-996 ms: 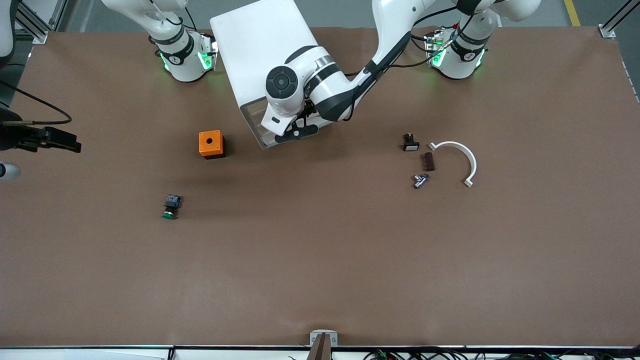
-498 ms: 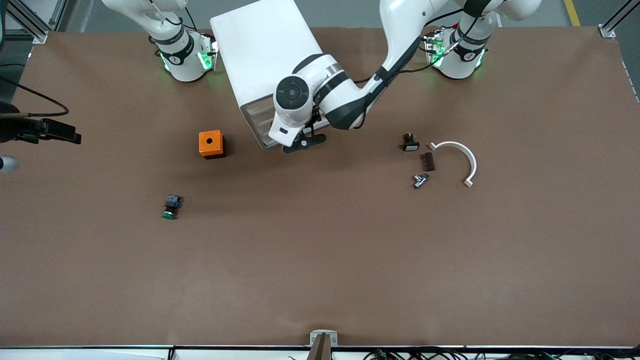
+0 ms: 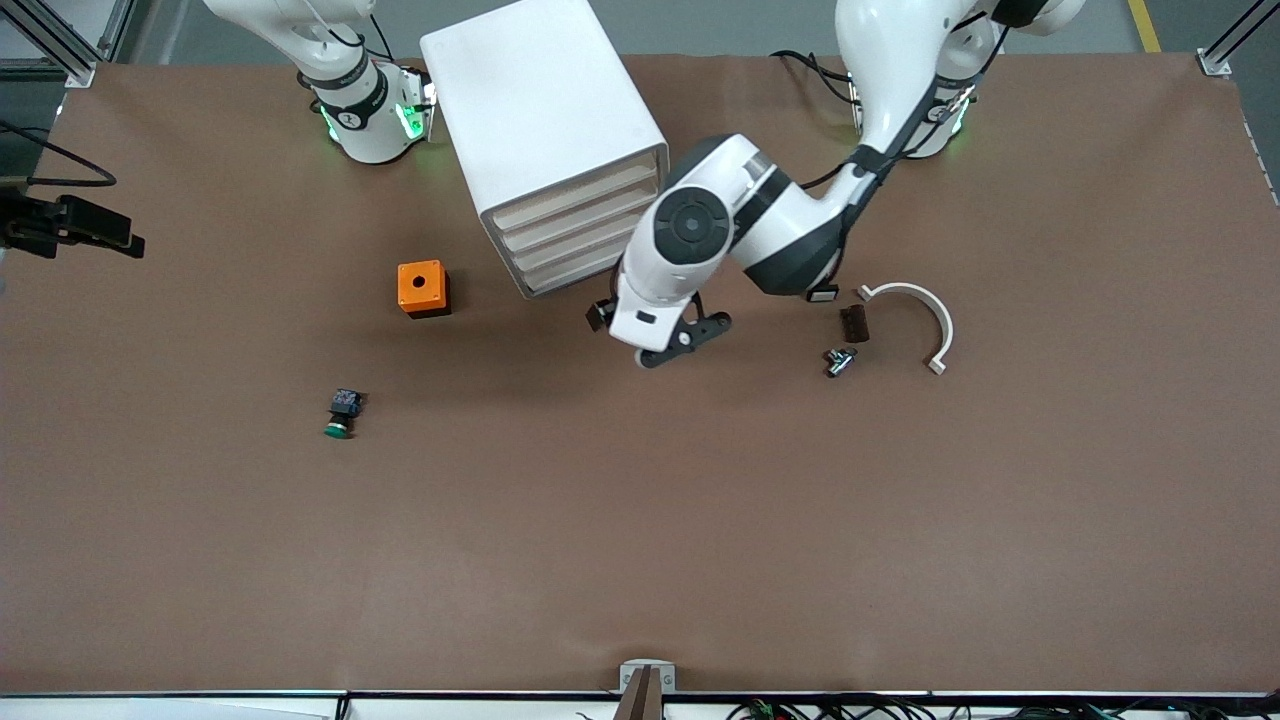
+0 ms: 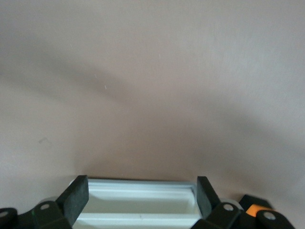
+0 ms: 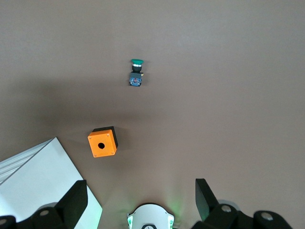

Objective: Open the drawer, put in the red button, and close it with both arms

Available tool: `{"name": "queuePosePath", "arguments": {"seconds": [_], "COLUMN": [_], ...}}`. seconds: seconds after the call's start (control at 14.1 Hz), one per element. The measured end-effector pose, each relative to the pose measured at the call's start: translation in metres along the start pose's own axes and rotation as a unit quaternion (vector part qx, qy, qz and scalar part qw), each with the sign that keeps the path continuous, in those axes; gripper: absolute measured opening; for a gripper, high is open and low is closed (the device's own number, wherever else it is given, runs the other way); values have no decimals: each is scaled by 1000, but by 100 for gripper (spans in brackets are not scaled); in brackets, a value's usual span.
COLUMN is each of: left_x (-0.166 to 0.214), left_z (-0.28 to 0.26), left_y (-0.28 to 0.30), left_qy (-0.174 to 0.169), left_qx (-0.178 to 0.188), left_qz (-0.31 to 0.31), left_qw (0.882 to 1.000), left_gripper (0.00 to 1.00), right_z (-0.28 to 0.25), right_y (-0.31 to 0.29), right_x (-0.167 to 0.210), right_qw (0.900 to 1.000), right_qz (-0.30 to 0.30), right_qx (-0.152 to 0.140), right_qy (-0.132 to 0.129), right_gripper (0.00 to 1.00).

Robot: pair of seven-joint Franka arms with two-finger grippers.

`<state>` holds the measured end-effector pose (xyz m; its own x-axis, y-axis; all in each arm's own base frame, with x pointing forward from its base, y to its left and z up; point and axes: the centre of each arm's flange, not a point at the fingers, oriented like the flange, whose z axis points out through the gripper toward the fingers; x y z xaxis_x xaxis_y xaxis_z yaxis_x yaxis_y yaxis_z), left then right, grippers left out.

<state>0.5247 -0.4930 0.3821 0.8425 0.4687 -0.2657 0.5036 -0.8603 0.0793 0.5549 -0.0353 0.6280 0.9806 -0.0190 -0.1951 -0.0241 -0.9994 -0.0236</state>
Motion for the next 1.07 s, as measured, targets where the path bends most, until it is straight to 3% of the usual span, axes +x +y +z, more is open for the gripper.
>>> {"name": "queuePosePath", "arguments": {"seconds": [0.43, 0.78, 1.07], "left_x": [70, 102, 112], "left_z": [-39, -77, -140], "left_y": [-28, -48, -92], "left_qy": [11, 30, 35], "left_qx": [-25, -43, -5], "left_qz": [-52, -43, 3], "left_qw": [998, 998, 999], "left_gripper": [100, 100, 100], "right_z": [7, 8, -3], "right_y": [3, 9, 7], "right_x": [-6, -34, -52], "right_qw": [1000, 999, 998], "right_qz": [2, 4, 3], "right_qx": [2, 5, 6], "right_qy": [-7, 40, 57], "right_gripper": [100, 100, 100]}}
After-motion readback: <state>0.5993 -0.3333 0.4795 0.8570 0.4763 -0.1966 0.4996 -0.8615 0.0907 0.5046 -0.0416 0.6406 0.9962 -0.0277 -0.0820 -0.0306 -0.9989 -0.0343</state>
